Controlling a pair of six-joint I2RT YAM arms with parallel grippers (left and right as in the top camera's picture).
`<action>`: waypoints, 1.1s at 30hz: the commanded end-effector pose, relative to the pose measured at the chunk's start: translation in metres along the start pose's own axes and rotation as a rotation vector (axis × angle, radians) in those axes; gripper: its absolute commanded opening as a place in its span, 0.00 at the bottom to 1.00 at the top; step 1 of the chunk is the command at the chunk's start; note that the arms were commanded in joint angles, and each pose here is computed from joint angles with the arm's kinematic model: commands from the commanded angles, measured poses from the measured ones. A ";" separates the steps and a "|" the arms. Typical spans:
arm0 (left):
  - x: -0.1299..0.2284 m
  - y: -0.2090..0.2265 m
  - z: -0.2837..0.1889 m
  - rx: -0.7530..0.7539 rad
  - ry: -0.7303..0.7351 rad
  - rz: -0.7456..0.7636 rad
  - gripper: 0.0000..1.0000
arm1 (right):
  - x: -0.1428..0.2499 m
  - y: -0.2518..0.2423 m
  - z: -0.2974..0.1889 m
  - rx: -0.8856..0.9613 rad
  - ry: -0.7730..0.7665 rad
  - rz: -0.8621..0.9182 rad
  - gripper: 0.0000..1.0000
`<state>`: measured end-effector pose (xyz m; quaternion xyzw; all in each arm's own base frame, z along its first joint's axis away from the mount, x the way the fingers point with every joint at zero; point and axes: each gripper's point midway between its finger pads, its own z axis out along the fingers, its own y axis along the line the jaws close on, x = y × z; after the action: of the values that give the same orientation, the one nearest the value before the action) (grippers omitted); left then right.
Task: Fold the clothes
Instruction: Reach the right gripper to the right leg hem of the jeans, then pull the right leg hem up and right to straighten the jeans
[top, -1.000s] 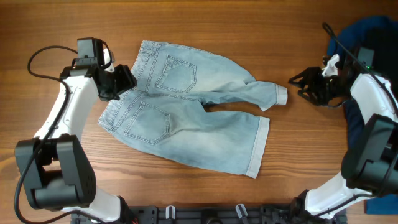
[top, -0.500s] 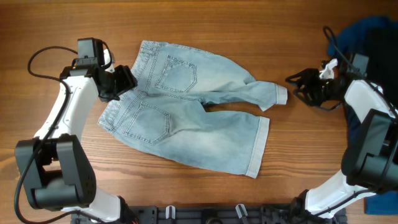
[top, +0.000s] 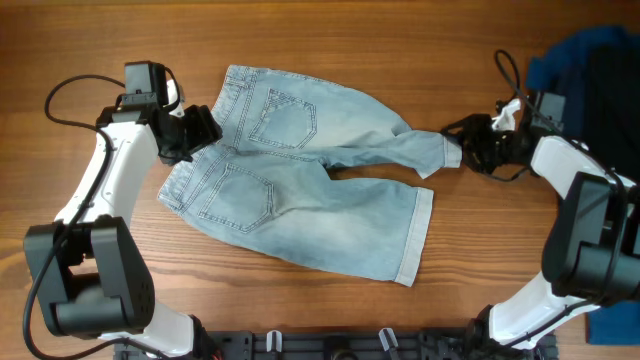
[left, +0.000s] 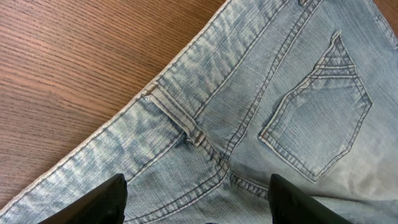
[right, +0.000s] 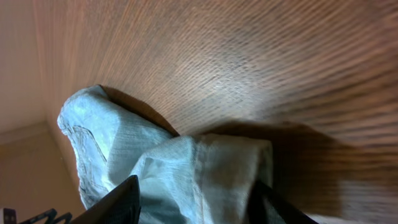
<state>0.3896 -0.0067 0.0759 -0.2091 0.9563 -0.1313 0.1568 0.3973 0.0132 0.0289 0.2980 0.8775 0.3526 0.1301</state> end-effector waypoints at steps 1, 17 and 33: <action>0.005 0.002 0.005 -0.012 0.018 0.007 0.73 | 0.006 -0.013 0.016 0.031 0.028 0.046 0.54; 0.006 0.003 0.005 -0.014 0.021 0.006 0.76 | -0.026 0.059 0.009 -0.219 -0.034 -0.324 0.04; 0.003 0.006 0.005 -0.036 0.006 0.007 0.84 | -0.016 0.075 -0.016 0.076 0.073 -0.589 0.04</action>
<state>0.3888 -0.0065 0.0753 -0.2095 0.9566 -0.1303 0.1549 0.4511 0.0507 0.1054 0.0309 0.9182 0.3344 0.2100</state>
